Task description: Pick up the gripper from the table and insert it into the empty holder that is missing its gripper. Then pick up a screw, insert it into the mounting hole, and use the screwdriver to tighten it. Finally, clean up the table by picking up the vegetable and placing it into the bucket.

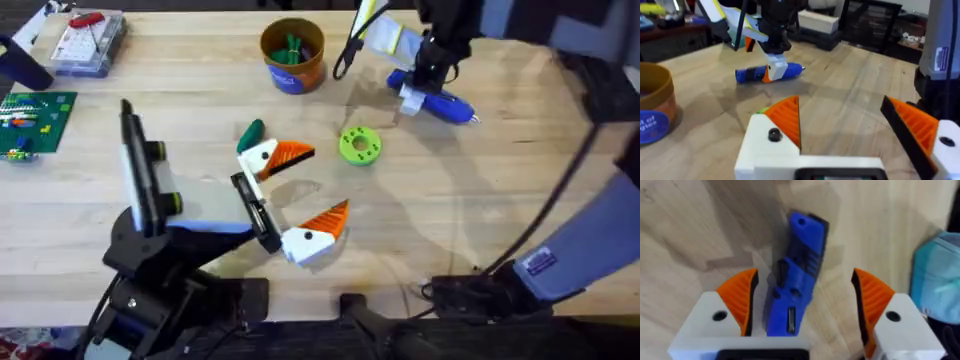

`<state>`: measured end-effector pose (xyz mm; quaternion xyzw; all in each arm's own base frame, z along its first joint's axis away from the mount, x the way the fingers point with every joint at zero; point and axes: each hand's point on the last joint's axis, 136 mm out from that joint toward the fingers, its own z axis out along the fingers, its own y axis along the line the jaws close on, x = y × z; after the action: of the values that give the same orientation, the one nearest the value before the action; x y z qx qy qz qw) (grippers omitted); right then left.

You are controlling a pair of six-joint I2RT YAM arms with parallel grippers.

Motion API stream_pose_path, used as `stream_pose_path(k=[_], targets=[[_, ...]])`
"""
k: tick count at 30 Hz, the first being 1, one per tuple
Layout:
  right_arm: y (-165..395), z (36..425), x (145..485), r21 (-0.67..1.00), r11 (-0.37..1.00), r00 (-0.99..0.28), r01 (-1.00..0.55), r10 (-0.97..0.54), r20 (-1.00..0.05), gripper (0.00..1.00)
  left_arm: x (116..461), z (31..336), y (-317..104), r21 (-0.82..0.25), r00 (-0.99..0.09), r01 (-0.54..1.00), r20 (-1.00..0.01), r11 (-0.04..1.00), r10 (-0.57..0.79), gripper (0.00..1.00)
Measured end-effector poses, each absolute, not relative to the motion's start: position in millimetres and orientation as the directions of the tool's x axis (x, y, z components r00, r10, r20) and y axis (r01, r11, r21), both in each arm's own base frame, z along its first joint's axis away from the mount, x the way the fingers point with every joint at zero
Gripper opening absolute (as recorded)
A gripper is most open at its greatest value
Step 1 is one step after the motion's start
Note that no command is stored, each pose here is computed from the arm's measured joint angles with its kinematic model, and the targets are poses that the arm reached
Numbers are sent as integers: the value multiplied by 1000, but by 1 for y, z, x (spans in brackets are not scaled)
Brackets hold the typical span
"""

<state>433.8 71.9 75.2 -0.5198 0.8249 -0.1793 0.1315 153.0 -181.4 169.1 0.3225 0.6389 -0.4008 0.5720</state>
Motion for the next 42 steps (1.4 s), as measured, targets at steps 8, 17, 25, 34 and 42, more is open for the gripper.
stream_pose_path(k=[8,17,25,34,42], targets=[[71,194,427,-562,589,-510,-581,-801,-313,995,163,162,-171,-193,-217,807,-976,558,-22,986],[57,330,377,-477,843,-462,-248,-535,-707,995,168,219,-133,-95,-251,659,-963,746,100,986],[37,358,306,-294,947,-498,-128,-318,-807,995,193,242,-114,-27,-370,549,-904,836,214,985],[35,358,225,-124,978,-532,-166,-195,-824,995,221,232,-93,61,-565,441,-756,896,330,985],[27,324,168,-38,987,-612,-156,-127,-781,995,253,188,-67,112,-713,371,-601,922,360,985]])
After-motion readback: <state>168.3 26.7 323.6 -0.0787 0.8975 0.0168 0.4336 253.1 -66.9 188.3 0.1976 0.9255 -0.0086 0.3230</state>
